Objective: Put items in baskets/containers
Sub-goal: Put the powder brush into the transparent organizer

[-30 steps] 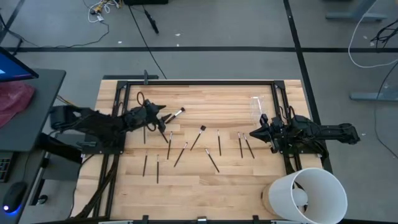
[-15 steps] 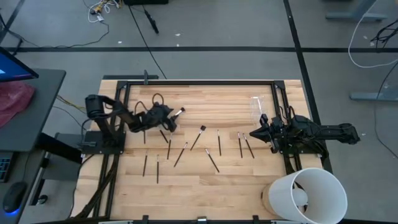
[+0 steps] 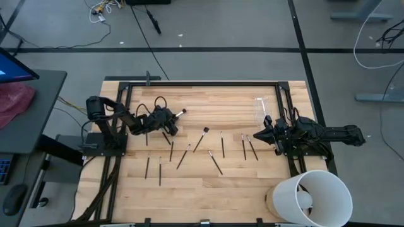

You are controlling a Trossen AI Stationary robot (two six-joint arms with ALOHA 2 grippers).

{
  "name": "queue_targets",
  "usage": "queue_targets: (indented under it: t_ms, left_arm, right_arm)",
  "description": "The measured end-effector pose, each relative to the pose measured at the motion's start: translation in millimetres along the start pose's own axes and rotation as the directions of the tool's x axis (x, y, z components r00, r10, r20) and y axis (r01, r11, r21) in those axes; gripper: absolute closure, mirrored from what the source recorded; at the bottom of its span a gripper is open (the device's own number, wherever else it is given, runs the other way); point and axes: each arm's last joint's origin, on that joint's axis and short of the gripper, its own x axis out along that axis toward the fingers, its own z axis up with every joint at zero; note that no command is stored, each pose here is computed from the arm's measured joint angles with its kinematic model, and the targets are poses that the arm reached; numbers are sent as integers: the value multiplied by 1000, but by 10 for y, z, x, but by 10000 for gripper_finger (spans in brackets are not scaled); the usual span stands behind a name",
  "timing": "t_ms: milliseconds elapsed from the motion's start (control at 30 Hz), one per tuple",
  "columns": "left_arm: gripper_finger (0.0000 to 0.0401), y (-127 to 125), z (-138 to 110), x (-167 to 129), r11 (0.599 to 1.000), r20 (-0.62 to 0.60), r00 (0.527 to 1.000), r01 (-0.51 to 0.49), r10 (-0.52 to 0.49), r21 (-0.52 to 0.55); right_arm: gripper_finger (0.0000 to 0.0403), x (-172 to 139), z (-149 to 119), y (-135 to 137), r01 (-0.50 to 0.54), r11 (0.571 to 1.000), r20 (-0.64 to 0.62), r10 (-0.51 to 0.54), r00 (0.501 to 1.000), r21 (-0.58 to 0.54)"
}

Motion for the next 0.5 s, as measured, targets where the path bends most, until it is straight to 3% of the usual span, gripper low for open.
queue_targets:
  t_ms: [100, 267, 400, 500]
  left_arm:
    - [356, -3, -9, -2, 1000, -10, 1000, 17, -17, 3]
    - [356, -19, 21, -10, 998, 27, 997, 70, -69, -11]
    - [356, -64, 111, -34, 982, 118, 977, 184, -178, -44]
    - [356, -104, 281, -70, 953, 271, 923, 299, -274, -54]
  right_arm:
    - [382, 0, 1, 0, 0, 1000, 0, 0, 1000, 0]
    - [382, 0, 1, 1, 0, 1000, 0, 0, 1000, 0]
    - [382, 0, 0, 0, 0, 1000, 0, 0, 1000, 0]
    - [382, 0, 1, 0, 0, 1000, 0, 0, 1000, 0]
